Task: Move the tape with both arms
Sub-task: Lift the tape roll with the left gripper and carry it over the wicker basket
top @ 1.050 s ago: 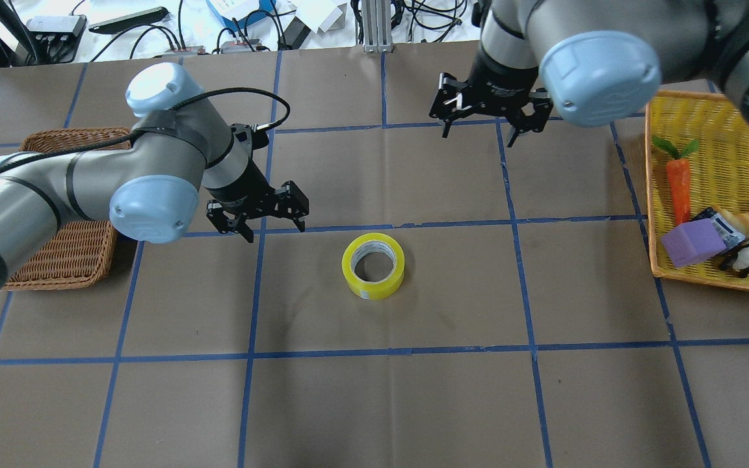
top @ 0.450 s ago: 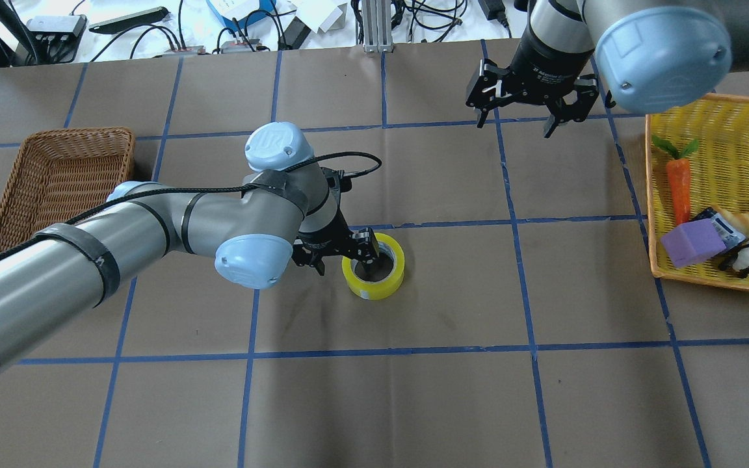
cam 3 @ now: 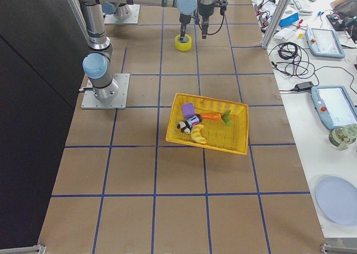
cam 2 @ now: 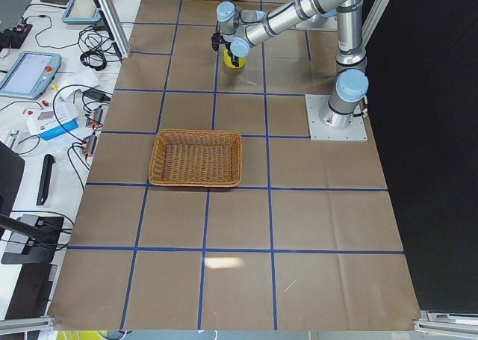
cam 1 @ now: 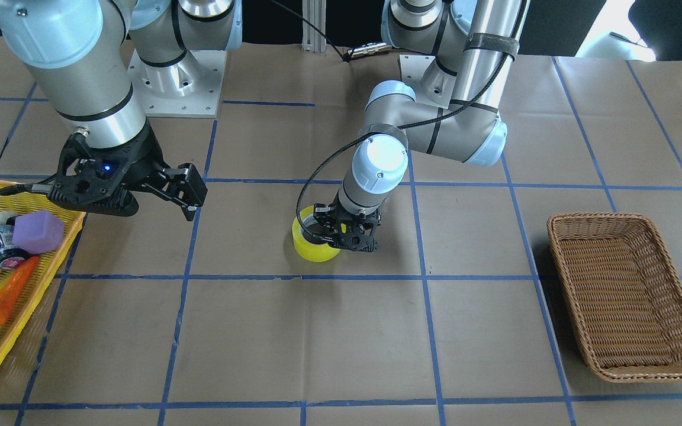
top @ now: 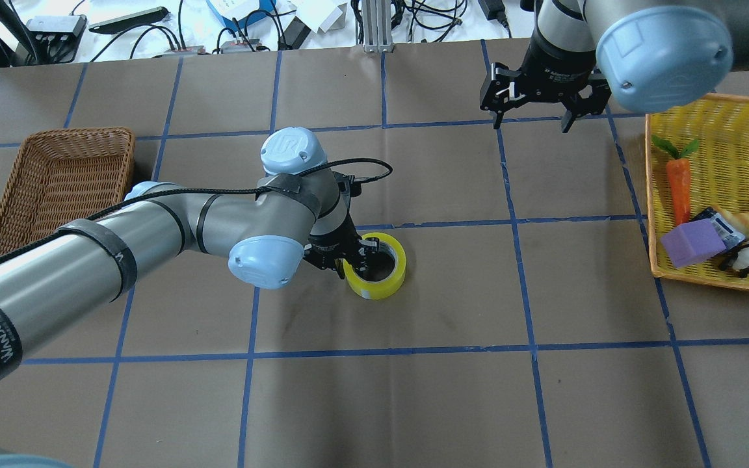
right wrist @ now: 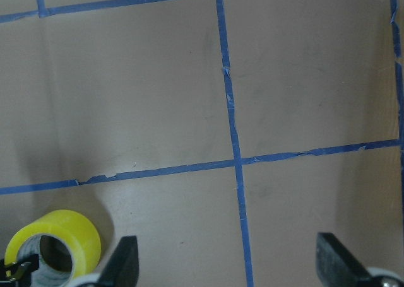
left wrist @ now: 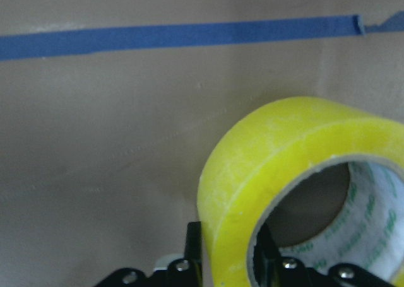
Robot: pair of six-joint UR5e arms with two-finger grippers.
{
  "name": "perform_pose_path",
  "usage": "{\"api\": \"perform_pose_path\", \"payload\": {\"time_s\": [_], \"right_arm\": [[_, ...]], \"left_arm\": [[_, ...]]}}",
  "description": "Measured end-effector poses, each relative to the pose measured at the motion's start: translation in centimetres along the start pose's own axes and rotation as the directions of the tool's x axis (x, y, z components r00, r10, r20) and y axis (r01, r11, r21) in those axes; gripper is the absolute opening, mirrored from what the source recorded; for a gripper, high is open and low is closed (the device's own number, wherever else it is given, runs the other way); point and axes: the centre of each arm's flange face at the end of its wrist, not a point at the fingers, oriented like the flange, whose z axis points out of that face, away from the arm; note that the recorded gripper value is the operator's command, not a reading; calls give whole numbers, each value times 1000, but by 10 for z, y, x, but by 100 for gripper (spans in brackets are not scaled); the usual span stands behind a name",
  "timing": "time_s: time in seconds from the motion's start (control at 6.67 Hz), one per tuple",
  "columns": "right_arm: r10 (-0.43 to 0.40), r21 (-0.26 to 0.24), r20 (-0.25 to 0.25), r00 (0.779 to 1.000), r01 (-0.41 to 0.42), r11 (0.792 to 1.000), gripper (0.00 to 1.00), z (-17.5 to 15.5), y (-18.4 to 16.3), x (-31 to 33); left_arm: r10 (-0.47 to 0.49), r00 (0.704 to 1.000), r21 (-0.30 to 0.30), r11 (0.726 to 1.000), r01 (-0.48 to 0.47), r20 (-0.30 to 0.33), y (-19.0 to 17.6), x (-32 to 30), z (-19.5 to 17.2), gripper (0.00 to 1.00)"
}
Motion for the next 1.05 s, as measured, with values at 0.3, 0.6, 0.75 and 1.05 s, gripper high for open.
{"api": "perform_pose_path", "payload": {"time_s": [0.3, 0.6, 0.75, 1.05], "right_arm": [[-21, 9, -19, 1000, 22, 1000, 100, -3, 0, 0], [-25, 11, -21, 999, 26, 1000, 100, -5, 0, 0], [-27, 12, -22, 999, 27, 1000, 100, -5, 0, 0], [-28, 13, -24, 999, 29, 1000, 100, -6, 0, -1]], "left_arm": [[11, 1000, 90, 996, -13, 28, -30, -44, -47, 0], [24, 998, 107, 994, -30, 56, -63, -152, -121, 0], [74, 994, 103, 991, -82, 82, -77, -215, -153, 0], [227, 959, 69, 968, -241, 168, -94, -327, -190, 1]]}}
